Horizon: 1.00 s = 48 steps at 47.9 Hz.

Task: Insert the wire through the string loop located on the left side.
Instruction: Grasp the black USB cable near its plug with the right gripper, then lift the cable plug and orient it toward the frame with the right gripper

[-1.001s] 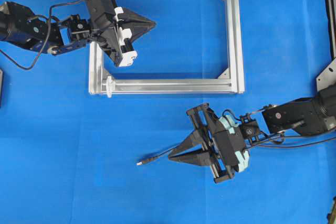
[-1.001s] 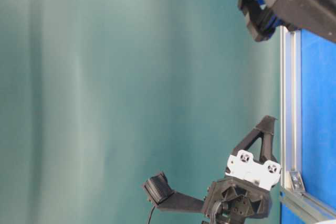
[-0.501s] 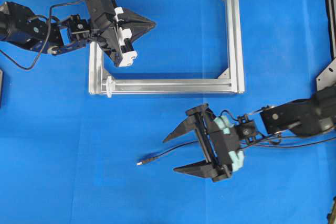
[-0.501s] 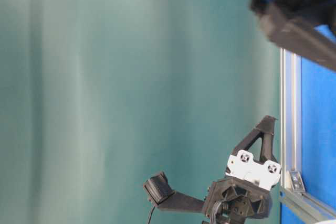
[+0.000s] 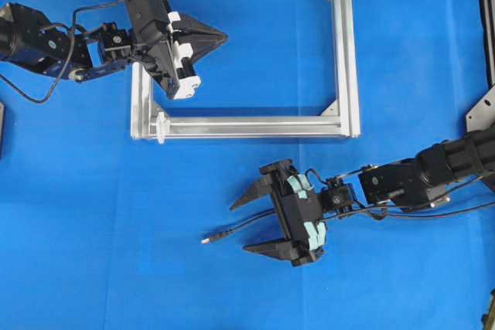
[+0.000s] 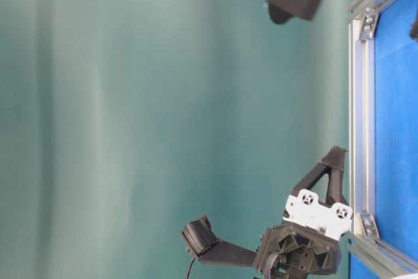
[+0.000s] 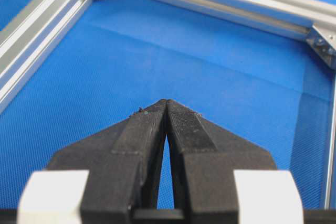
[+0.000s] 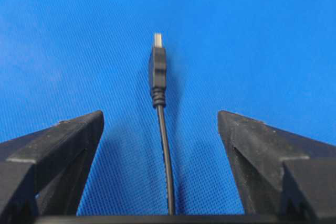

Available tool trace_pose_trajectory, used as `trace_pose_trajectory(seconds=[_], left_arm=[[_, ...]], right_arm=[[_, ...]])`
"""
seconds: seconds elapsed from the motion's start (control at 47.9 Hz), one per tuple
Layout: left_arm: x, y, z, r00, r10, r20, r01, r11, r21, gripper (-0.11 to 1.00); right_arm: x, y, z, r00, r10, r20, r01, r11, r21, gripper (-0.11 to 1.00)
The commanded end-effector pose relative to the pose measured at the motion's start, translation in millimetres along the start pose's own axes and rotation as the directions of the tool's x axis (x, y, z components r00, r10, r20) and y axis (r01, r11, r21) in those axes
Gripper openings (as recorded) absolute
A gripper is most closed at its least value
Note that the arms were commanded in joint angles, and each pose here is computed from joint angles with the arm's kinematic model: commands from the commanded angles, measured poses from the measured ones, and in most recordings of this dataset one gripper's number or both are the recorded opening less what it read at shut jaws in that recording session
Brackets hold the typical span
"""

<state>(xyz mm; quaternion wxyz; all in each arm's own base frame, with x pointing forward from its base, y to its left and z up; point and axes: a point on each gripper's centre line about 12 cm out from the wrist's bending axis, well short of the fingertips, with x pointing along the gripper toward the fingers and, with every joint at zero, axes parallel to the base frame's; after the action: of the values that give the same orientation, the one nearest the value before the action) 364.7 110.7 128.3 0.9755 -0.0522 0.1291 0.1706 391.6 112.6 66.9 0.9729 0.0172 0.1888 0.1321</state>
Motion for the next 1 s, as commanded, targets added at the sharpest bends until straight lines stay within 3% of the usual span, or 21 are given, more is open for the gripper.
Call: trace_pose_trajectory(seconds=[0.0,0.292,0.355,0.459,0.563,0.98], left_arm=[[-2,-2,15,0.999,-0.007,0.046,0.007,1.0,-0.001,0.0],[-3,-2,14,0.999,-0.006,0.041,0.006,1.0,-0.001,0.0],[-3,-2,14,0.999,-0.006,0.041,0.006,1.0,-0.001,0.0],[-3,-2,14,0.999,-0.006,0.041,0.006,1.0,-0.001,0.0],[-3,-2,14,0.999,-0.006,0.041,0.006,1.0,-0.001,0.0],[-3,-2,14,0.999,-0.006,0.041,0.006,1.0,-0.001,0.0]], right_arm=[[1,0,13,0.999,-0.001,0.042,0.001,1.0,0.005,0.88],[0,0,11,0.999,-0.002,0.033,0.002,1.0,0.004,0.68],[0,-2,9,1.0,-0.007,0.021,0.007,1.0,0.005,0.54],[-1,-6,7,1.0,-0.017,0.008,0.017,1.0,0.009,0.22],[-1,-7,8,1.0,-0.018,0.012,0.018,1.0,0.009,0.02],[-8,-3,18,1.0,-0.01,0.019,0.01,1.0,0.006,0.0]])
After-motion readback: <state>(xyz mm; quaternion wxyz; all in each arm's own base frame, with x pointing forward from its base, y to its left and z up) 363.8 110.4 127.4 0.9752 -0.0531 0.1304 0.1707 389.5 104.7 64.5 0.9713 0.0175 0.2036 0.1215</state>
